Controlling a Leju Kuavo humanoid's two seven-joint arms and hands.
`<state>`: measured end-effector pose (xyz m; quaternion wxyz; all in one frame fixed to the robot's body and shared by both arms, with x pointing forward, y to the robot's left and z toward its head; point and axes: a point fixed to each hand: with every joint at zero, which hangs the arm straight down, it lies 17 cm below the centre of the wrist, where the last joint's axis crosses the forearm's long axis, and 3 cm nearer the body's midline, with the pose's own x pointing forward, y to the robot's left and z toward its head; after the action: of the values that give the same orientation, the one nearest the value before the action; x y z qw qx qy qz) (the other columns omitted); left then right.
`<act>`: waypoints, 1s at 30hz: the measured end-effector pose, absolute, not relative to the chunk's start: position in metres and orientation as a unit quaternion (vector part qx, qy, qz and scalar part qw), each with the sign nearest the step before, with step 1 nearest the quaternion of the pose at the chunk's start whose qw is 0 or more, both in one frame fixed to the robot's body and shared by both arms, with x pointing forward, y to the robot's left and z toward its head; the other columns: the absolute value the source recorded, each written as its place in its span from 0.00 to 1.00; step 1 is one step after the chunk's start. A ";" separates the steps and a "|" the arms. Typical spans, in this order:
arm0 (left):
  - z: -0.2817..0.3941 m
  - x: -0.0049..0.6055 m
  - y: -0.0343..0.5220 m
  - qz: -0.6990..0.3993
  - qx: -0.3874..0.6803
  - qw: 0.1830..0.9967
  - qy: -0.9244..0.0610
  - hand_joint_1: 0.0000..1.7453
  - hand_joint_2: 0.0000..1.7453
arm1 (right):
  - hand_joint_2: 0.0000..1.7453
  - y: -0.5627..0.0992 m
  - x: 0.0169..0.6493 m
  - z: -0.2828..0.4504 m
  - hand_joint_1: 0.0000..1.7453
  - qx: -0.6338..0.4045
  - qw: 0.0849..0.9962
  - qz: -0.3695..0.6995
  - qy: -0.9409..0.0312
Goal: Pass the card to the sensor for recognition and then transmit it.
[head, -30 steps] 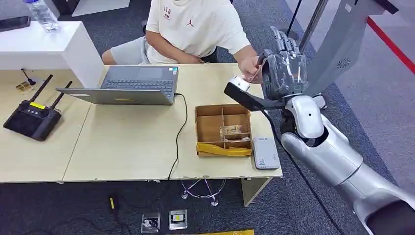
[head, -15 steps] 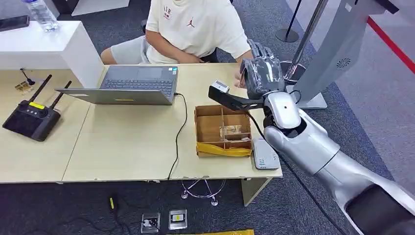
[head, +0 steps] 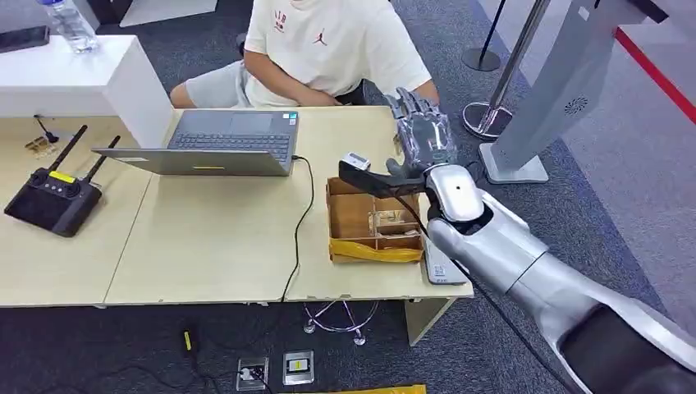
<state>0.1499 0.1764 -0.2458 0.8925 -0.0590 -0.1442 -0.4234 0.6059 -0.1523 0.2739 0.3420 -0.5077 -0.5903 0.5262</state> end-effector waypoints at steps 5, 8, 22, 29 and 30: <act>-0.246 0.146 0.175 -0.418 -0.064 0.895 -0.144 0.00 0.00 | 1.00 -0.150 0.606 0.274 0.00 -0.504 0.345 0.514 -0.603; -0.247 0.144 0.174 -0.417 -0.066 0.895 -0.144 0.00 0.00 | 1.00 -0.149 0.606 0.276 0.00 -0.502 0.347 0.505 -0.611; -0.247 0.143 0.174 -0.417 -0.067 0.894 -0.147 0.00 0.00 | 1.00 -0.167 0.597 0.265 0.00 -0.508 0.363 0.463 -0.629; -0.248 0.141 0.175 -0.418 -0.067 0.894 -0.145 0.00 0.00 | 1.00 -0.191 0.577 0.268 0.00 -0.506 0.379 0.414 -0.655; -0.248 0.140 0.175 -0.418 -0.067 0.894 -0.145 0.00 0.00 | 1.00 -0.196 0.572 0.266 0.00 -0.504 0.385 0.405 -0.659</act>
<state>0.1403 0.1749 -0.2478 0.8944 -0.0672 -0.1446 -0.4178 0.5720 -0.1961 0.2658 0.3845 -0.5035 -0.6590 0.4053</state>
